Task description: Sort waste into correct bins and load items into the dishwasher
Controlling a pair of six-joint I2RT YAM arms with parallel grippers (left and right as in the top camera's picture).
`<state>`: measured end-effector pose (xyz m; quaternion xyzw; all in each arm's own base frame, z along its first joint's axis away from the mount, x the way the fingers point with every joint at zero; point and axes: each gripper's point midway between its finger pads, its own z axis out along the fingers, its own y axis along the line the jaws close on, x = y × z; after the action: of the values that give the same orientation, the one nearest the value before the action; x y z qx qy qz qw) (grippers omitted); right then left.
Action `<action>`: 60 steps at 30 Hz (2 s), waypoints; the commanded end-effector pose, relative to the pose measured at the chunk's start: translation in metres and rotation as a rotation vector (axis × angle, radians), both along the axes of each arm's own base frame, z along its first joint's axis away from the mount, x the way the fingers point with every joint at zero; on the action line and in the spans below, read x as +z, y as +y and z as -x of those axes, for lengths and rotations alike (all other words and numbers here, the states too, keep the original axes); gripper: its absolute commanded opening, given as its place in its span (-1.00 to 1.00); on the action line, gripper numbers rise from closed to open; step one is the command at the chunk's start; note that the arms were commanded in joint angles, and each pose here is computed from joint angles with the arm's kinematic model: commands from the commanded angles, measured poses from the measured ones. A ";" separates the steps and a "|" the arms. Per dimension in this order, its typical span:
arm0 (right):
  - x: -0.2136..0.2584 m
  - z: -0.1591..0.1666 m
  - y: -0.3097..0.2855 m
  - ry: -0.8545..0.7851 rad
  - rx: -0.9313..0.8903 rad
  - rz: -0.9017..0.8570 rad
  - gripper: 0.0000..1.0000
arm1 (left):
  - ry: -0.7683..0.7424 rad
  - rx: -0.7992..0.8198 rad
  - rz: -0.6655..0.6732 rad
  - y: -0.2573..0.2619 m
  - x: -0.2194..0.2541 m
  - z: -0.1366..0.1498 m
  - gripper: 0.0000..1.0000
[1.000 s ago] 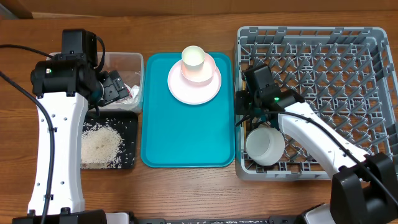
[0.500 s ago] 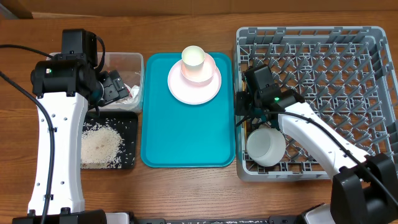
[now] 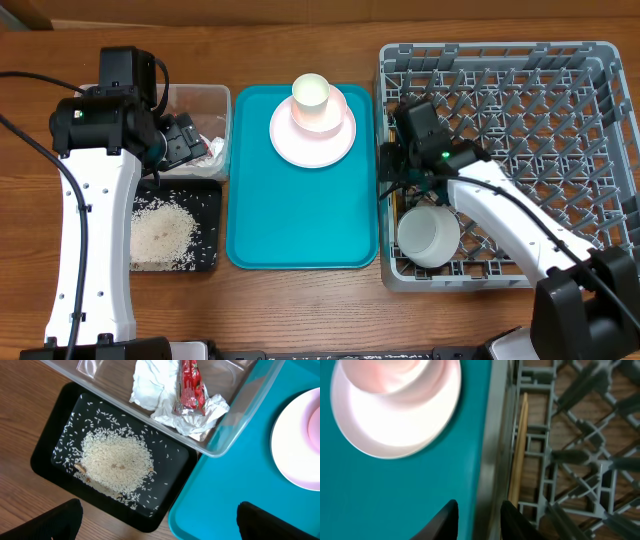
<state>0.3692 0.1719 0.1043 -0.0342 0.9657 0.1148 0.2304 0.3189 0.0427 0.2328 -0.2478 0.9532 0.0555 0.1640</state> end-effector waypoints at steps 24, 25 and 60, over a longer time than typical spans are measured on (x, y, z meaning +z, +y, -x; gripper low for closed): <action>-0.028 -0.058 0.155 -0.301 0.182 -0.037 -0.92 | -0.007 0.004 -0.006 0.001 0.002 -0.002 1.00; -0.034 -0.058 0.156 -0.294 0.183 -0.032 -0.92 | -0.007 0.004 -0.006 0.001 0.002 -0.002 1.00; -0.071 0.023 0.153 0.105 0.273 -0.078 -0.83 | -0.008 0.004 -0.006 0.001 0.002 -0.002 1.00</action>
<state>0.3522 0.3142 0.0110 -0.1516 0.9627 0.1535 0.1636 0.3189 0.0429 0.2328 -0.2480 0.9532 0.0556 0.1640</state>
